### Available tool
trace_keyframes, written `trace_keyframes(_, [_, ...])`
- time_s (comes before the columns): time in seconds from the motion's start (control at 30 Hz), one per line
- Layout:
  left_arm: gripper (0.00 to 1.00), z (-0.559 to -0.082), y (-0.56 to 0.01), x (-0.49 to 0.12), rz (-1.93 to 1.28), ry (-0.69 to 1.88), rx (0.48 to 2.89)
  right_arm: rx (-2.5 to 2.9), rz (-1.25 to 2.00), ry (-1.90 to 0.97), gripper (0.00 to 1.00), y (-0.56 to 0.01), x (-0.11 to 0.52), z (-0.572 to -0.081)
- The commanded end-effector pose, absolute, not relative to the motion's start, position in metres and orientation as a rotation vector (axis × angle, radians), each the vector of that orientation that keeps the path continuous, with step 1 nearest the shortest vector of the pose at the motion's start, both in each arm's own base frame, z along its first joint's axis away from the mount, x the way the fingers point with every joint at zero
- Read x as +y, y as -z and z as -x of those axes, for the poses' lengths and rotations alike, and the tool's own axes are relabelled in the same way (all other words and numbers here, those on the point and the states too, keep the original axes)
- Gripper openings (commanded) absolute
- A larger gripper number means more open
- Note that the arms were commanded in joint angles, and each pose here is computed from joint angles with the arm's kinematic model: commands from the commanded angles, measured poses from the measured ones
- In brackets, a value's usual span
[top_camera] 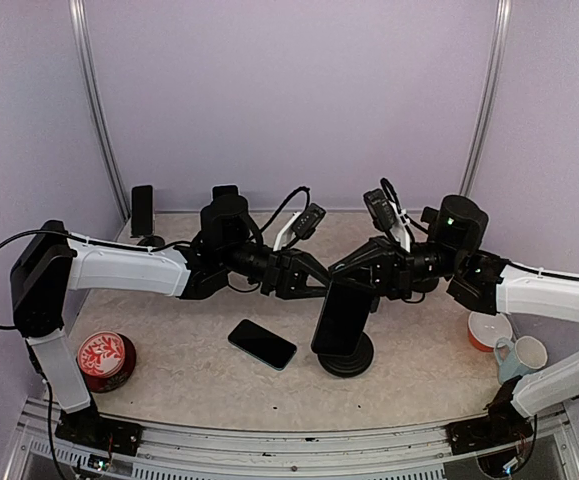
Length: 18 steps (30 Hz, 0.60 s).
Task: Place the phone on the phone stand
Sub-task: Install the phone onto the phone stand.
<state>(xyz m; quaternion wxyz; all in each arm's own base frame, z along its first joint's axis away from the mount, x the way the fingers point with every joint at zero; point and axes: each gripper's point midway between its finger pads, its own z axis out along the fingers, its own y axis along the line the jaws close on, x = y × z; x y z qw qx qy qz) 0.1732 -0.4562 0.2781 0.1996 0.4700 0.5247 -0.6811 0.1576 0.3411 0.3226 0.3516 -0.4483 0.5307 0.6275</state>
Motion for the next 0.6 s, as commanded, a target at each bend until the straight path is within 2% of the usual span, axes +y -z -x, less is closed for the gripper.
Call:
trace_keyframes(0.0, [0.0, -0.157, -0.316, -0.446, -1.386, 1.874, 1.261, 1.385, 1.148, -1.567, 0.0, -0.317, 0.338, -0.163])
trace_keyframes(0.57, [0.0, -0.156, -0.311, -0.442, -1.393, 1.826, 1.292, 1.529, 1.089, -1.497, 0.0, -0.293, 0.326, -0.177])
